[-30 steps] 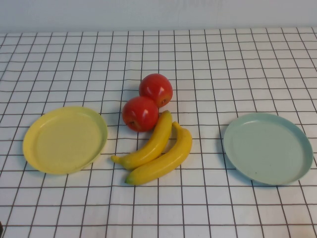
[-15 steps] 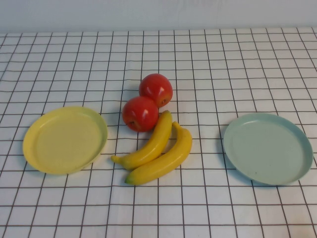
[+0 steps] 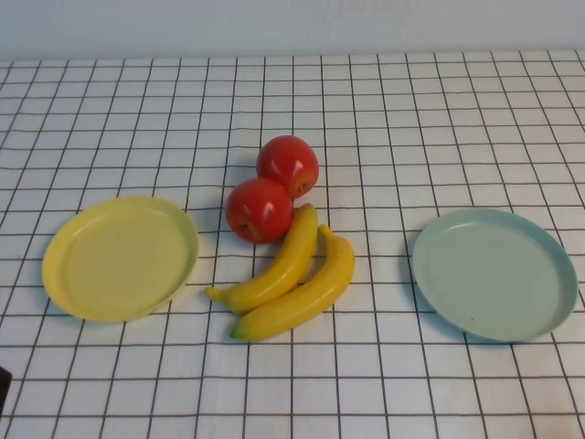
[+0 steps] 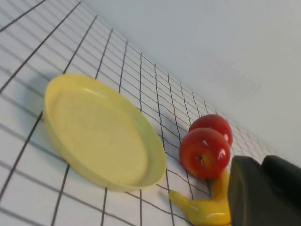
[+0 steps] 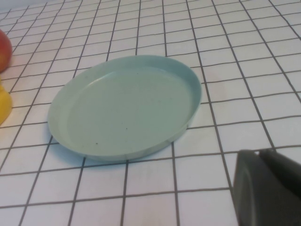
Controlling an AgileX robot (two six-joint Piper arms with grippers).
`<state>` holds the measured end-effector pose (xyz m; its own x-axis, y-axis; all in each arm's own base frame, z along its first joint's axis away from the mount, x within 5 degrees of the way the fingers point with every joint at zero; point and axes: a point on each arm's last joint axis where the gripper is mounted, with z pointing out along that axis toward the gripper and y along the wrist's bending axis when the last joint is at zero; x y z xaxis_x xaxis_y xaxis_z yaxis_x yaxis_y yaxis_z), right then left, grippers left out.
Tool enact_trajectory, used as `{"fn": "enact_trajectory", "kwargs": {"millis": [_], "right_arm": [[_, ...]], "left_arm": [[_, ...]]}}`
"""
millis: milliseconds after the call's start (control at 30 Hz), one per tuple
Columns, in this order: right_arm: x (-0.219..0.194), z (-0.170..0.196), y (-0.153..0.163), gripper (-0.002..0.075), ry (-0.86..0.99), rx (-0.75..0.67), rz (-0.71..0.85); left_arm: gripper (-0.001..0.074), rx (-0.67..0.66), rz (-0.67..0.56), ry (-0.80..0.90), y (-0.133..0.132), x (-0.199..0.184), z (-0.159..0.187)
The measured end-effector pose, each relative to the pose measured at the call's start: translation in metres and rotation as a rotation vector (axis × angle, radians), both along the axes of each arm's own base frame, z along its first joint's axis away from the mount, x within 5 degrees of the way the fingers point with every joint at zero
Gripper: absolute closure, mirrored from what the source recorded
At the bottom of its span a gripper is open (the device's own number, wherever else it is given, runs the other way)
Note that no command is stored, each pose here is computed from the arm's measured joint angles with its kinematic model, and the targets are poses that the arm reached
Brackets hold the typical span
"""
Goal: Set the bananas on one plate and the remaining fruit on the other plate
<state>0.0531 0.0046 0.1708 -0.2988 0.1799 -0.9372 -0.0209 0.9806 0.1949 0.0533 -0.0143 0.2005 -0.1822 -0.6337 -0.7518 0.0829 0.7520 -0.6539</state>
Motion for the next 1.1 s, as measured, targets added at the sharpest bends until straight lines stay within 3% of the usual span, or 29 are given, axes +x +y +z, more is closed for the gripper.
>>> {"fn": "enact_trajectory", "kwargs": {"millis": [67,167,267,367,567,800,933,1100], "right_arm": [[0.000,0.000,0.000,0.0743,0.000,0.000,0.000],[0.000,0.000,0.000,0.0743,0.000,0.000,0.000],[0.000,0.000,0.000,0.0743,0.000,0.000,0.000],[0.000,0.000,0.000,0.0743,0.000,0.000,0.000],[0.000,0.000,0.000,0.0743,0.000,0.000,0.000],[0.000,0.000,0.000,0.0743,0.000,0.000,0.000],[0.000,0.000,0.000,0.0743,0.000,0.000,0.000],[0.000,0.000,0.000,0.0743,0.000,0.000,0.000]], "left_arm": [[0.0653,0.161,-0.040,-0.035,-0.002,-0.002,0.019],[0.0442,0.405,-0.091,-0.095,-0.005,-0.002,0.056],[0.0216,0.512,-0.131,-0.092,-0.008,0.006,0.086],[0.0095,0.591,-0.199,-0.028,-0.012,0.022,0.107],[0.0067,0.734,-0.502,0.182,-0.029,0.074,0.137],[0.0066,0.936,-0.803,0.113,-0.072,0.125,0.152],[0.0066,1.014,-0.863,0.152,-0.097,0.155,0.142],[0.0066,1.059,-0.838,0.303,-0.114,0.198,0.118]]}}
